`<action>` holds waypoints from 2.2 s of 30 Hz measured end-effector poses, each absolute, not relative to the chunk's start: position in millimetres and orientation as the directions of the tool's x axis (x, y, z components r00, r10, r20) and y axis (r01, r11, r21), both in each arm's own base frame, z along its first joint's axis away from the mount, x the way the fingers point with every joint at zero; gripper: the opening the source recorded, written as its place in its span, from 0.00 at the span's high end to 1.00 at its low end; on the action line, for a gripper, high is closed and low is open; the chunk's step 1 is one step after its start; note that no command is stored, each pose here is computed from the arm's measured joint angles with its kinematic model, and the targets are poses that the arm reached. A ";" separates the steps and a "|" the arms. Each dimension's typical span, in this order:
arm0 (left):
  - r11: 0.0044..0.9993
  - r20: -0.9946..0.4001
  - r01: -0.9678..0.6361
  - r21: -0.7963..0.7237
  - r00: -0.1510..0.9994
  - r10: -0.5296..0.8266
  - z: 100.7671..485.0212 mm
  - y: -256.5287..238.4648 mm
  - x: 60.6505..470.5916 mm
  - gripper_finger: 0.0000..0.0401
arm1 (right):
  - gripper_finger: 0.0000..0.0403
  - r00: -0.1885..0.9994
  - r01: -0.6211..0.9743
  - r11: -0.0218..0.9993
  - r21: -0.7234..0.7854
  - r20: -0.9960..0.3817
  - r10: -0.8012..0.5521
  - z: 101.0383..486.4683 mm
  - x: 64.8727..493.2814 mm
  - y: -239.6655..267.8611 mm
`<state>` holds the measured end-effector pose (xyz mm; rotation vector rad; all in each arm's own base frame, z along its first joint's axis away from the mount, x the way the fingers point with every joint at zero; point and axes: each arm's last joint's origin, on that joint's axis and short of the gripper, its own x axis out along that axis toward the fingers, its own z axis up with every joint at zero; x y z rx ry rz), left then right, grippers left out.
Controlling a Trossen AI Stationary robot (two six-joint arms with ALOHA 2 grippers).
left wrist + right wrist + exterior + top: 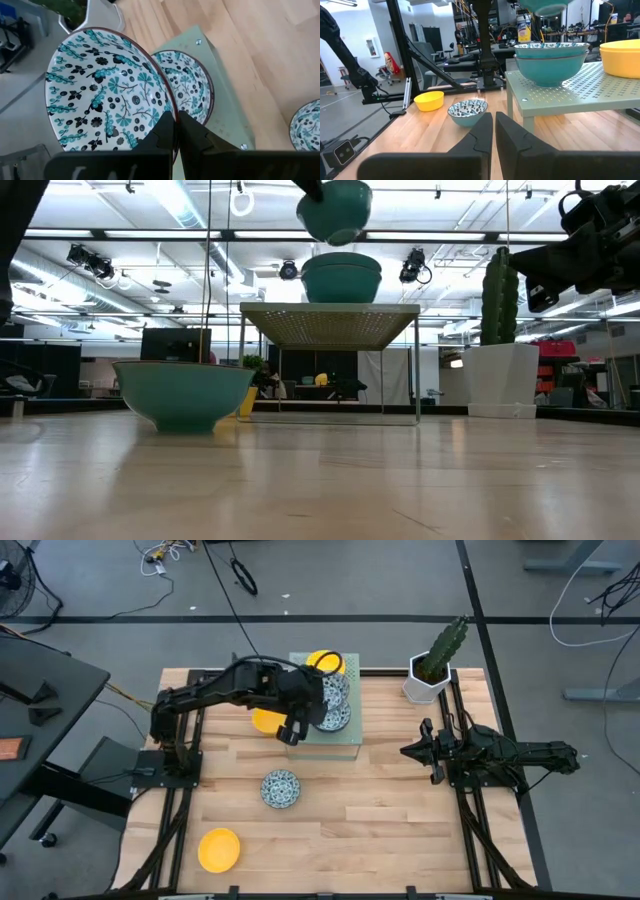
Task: Pick & Place Mini bowls
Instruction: Stack the blue and white bowl on top of the other blue and white bowls on the shelf
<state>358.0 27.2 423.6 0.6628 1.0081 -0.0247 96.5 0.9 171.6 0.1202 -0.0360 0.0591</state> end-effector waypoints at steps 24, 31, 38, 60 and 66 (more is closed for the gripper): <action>0.798 -0.848 0.368 0.476 0.433 0.306 387.1 24.2 384.6 0.97 | 0.93 0.998 -0.061 0.991 0.119 0.039 0.057 171.6 96.5 0.9; 0.800 -0.855 0.375 0.469 0.418 0.305 382.1 24.1 388.1 0.97 | 0.93 0.998 -0.061 0.991 0.119 0.039 0.057 171.6 96.5 0.9; 0.803 -0.882 0.406 0.437 0.367 0.295 373.0 24.0 390.0 0.97 | 0.93 0.998 -0.061 0.991 0.119 0.040 0.057 171.6 96.5 0.9; 0.823 -0.902 0.410 0.393 0.348 0.257 363.7 23.9 396.0 0.95 | 0.93 0.998 -0.061 0.991 0.119 0.039 0.057 171.6 96.5 0.8; 0.821 -0.900 0.409 0.398 0.347 0.264 363.8 24.1 396.0 0.91 | 0.93 0.998 -0.061 0.991 0.119 0.039 0.057 171.6 96.5 0.9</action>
